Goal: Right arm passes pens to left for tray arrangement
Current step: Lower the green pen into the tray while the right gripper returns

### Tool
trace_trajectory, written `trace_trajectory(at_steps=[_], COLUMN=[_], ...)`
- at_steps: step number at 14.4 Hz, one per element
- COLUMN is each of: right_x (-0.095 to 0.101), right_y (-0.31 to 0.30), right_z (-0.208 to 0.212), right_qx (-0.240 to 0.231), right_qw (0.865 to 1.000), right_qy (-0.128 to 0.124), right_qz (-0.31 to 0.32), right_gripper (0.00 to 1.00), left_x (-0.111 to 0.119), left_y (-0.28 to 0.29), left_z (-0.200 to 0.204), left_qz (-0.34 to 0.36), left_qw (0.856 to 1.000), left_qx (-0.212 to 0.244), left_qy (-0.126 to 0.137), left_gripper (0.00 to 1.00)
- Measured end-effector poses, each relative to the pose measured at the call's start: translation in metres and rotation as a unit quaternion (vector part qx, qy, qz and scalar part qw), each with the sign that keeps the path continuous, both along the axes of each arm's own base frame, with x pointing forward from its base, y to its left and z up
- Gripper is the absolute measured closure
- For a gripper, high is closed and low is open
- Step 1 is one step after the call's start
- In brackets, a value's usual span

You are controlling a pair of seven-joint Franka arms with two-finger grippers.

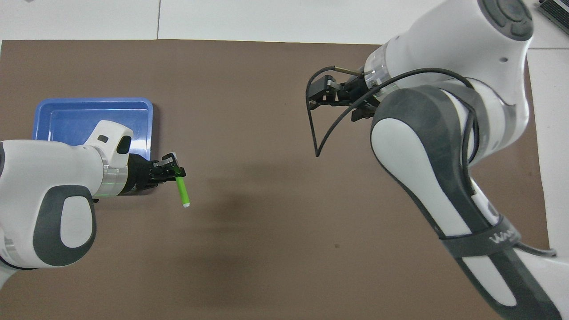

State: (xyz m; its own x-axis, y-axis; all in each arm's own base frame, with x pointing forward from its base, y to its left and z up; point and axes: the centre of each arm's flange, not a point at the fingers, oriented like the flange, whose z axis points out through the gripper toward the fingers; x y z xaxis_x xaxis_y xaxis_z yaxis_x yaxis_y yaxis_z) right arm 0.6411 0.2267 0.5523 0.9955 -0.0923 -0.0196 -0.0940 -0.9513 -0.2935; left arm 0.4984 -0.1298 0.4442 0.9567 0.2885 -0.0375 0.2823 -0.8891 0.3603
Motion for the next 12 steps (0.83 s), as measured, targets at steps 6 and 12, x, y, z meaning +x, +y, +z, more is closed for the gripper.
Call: trace_trajectory(at_steps=[6,12], right_x=[0.009,0.014], right_y=[-0.068,-0.157], right_z=[-0.002,-0.043], right_qx=[-0.080,-0.104], right_qw=[0.993,0.957], right_qy=[-0.044,-0.107], right_qz=[0.076,0.251], right_gripper=[0.04,0.12], left_x=[0.034,0.079], left_y=[0.069,0.108], left_z=[0.006,-0.009], left_qz=[-0.184,-0.279], left_qw=[0.974,0.942], left_qx=[0.121,0.177], left_qy=[-0.052,-0.055], left_gripper=[0.83,0.83])
